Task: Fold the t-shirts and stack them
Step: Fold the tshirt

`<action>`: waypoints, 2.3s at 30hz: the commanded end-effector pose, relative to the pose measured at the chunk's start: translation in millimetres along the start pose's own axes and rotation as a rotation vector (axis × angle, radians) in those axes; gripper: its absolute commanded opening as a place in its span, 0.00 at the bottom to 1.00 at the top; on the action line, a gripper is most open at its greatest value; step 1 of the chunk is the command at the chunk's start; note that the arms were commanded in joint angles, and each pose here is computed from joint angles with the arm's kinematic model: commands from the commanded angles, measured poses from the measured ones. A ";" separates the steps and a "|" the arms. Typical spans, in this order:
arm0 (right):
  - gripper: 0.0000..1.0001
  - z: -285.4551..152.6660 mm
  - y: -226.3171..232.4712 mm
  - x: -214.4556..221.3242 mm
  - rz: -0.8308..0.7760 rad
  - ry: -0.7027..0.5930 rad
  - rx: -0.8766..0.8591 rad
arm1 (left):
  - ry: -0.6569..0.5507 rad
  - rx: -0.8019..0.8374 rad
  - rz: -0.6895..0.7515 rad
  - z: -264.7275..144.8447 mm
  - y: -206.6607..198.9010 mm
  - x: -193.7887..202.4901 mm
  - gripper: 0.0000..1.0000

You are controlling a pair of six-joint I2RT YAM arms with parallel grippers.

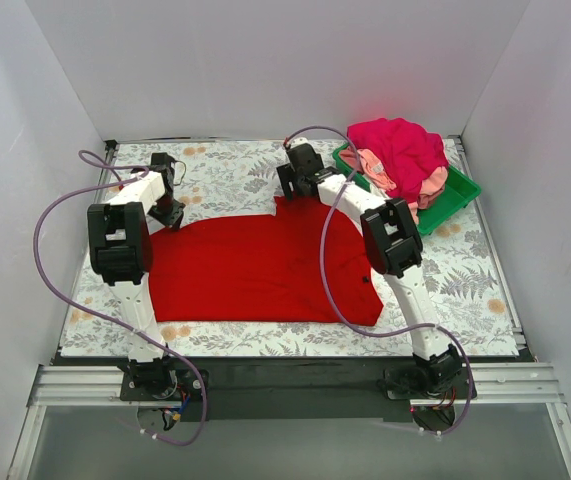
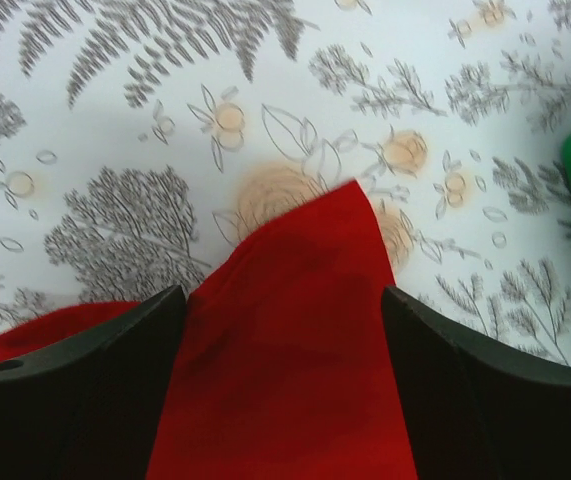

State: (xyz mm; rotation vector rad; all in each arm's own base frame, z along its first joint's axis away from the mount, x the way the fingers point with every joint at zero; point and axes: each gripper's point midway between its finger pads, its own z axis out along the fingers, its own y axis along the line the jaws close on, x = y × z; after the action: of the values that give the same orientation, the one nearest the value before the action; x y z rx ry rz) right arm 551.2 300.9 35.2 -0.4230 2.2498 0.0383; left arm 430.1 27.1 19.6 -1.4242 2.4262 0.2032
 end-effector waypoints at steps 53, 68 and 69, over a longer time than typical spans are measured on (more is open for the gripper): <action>0.01 -238.5 14.8 87.3 0.123 -0.159 -0.147 | -0.161 0.192 -0.113 -85.0 60.2 8.2 0.00; 0.01 -264.2 16.3 109.9 0.121 -0.172 -0.181 | -0.168 0.267 -0.172 -96.9 91.1 39.3 0.00; 0.01 -264.6 15.7 112.7 0.120 -0.170 -0.180 | -0.166 0.261 -0.176 -94.6 95.4 42.3 0.00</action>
State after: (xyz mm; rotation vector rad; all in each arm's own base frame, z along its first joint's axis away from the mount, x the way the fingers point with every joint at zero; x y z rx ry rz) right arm 282.9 240.1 109.4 -0.4085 2.1587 0.3144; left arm 310.7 10.4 81.8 -1.4139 2.1610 -0.0101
